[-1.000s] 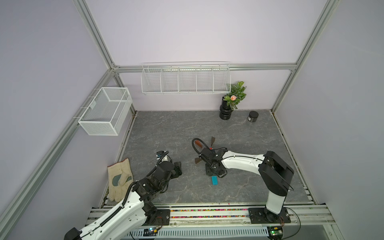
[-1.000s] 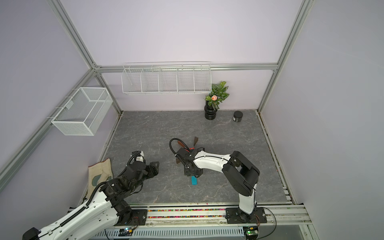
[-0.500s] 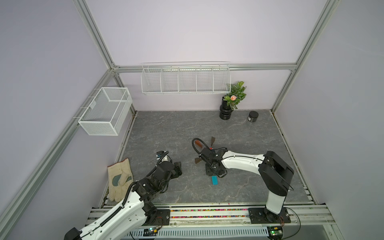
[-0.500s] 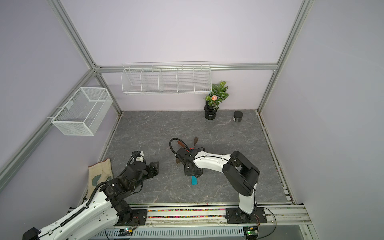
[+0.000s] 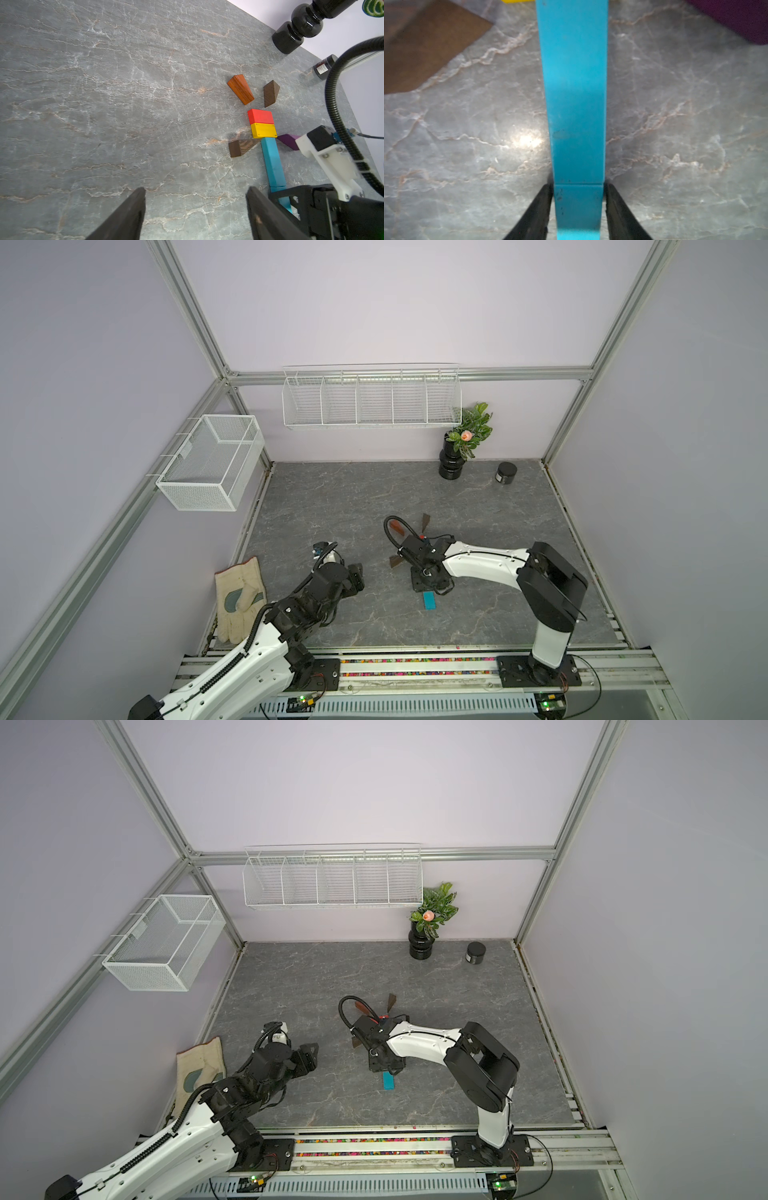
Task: Assemble a small pinwheel with building blocks
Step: Assemble the building block at the center of the board.
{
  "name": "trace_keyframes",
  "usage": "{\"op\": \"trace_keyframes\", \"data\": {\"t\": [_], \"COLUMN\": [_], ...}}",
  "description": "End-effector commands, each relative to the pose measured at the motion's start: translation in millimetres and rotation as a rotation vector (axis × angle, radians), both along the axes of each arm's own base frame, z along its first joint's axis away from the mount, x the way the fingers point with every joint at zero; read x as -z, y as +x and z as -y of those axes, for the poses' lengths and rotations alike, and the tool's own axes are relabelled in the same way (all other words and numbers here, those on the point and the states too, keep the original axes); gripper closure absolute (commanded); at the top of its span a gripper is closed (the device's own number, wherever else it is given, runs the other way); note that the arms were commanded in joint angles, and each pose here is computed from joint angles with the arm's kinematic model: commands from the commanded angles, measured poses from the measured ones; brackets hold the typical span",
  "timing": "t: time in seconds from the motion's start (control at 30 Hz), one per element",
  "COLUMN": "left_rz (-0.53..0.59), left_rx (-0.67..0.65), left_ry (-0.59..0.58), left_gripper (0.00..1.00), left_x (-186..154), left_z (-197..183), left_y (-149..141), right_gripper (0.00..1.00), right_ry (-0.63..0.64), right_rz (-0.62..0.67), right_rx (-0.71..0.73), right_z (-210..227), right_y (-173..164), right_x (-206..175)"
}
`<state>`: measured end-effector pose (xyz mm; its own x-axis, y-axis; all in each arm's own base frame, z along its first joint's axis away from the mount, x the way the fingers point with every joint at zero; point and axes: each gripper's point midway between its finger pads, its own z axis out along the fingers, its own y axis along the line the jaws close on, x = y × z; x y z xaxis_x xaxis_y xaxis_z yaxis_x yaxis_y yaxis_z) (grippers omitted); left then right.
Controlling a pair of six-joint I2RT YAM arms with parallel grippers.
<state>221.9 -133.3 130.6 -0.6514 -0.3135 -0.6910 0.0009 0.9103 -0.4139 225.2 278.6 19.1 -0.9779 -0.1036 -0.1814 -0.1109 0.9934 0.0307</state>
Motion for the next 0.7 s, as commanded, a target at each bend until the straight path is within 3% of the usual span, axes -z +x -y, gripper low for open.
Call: {"op": "trace_keyframes", "data": {"t": [0.0, 0.33, 0.53, 0.6, 0.67], "left_rz": [0.005, 0.097, 0.152, 0.164, 0.172], "left_rx": [-0.022, -0.050, -0.088, -0.100, -0.104], "left_ry": [-0.006, 0.022, 0.063, 0.070, 0.076], "left_gripper": [0.22, 0.22, 0.22, 0.22, 0.22], "left_x": [0.3, -28.2, -45.6, -49.5, -51.5], "left_z": [-4.0, -9.4, -20.5, -24.5, -26.1], "left_y": [0.2, 11.7, 20.4, 23.2, 25.1], "right_gripper": [0.47, 0.31, 0.25, 0.30, 0.42], "right_ry": [0.009, 0.116, 0.168, 0.165, 0.150], "right_rz": [0.042, 0.265, 0.411, 0.383, 0.307], "right_rx": [0.011, -0.028, -0.043, -0.076, -0.115], "right_z": [3.6, 47.4, 95.1, 103.2, 106.9], "right_y": [6.0, -5.0, -20.5, -31.8, -46.4], "right_x": [-13.9, -118.0, -149.2, -142.1, -121.4]}}
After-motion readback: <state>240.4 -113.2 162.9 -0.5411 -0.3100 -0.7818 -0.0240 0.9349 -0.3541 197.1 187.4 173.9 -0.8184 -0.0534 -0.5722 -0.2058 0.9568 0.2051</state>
